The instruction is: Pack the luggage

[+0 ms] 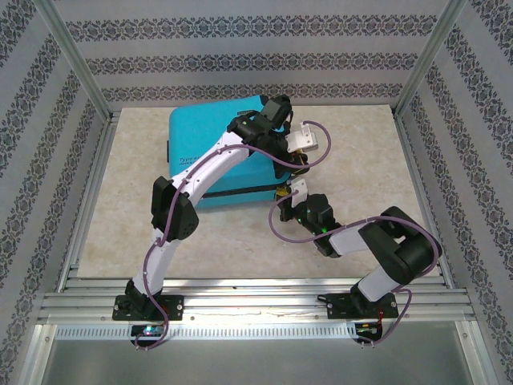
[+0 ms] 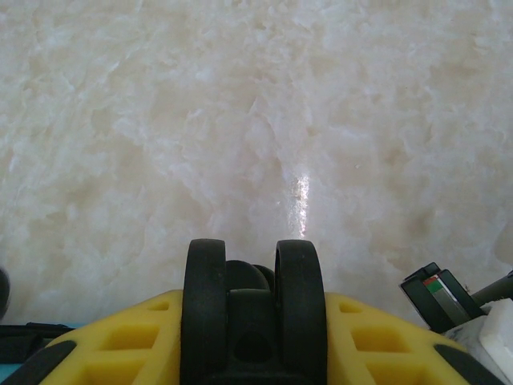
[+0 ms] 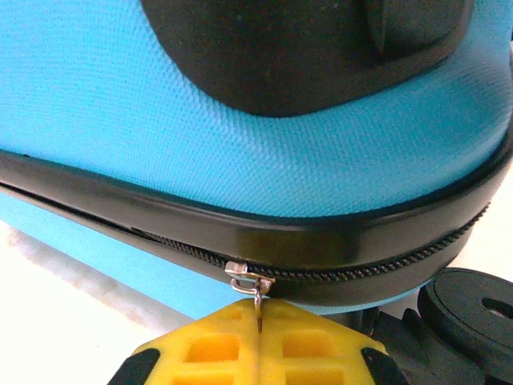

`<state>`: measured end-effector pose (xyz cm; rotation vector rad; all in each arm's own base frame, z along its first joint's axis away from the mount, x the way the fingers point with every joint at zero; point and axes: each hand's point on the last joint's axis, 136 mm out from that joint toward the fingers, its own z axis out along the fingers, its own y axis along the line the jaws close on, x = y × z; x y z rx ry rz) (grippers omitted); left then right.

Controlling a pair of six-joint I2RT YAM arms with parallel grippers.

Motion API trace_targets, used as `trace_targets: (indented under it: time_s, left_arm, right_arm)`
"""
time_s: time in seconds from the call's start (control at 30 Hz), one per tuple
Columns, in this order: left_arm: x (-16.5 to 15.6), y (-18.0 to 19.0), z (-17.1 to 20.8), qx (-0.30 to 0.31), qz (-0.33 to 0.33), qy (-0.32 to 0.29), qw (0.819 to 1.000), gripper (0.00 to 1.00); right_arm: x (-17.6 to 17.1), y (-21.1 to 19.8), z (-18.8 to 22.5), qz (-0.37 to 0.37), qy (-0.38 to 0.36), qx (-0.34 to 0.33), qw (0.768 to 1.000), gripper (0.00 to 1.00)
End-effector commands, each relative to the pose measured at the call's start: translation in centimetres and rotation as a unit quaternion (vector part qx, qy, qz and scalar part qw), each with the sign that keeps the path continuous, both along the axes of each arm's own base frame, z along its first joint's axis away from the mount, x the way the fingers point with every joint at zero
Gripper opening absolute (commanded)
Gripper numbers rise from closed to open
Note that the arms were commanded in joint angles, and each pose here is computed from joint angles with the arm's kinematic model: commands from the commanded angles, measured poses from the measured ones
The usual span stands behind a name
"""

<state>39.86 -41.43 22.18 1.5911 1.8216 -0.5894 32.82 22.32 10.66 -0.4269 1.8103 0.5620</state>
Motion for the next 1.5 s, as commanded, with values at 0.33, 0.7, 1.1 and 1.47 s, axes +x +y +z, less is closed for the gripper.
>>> trace_targets:
  time_s: [0.33,0.7,1.1,1.47]
  left_arm:
    - [-1.9,0.6,8.6,-0.115,-0.033,-0.046,0.992,0.0]
    - [-2.3,2.7,8.5,-0.127,-0.015,-0.052,0.99,0.0]
    - [-3.1,2.9,7.2,-0.122,-0.028,-0.029,0.992,0.0]
    - [-4.3,2.5,7.5,-0.13,-0.054,-0.006,0.99,0.0]
  right_arm:
    - [1.3,-4.1,3.0,-0.125,-0.02,0.08,0.989,0.0]
    - [2.1,-5.5,3.0,-0.158,-0.003,0.106,0.982,0.0]
    - [2.4,-8.6,2.9,-0.214,0.021,0.124,0.969,0.0]
    - [3.7,-6.2,4.6,-0.092,0.022,0.134,0.987,0.0]
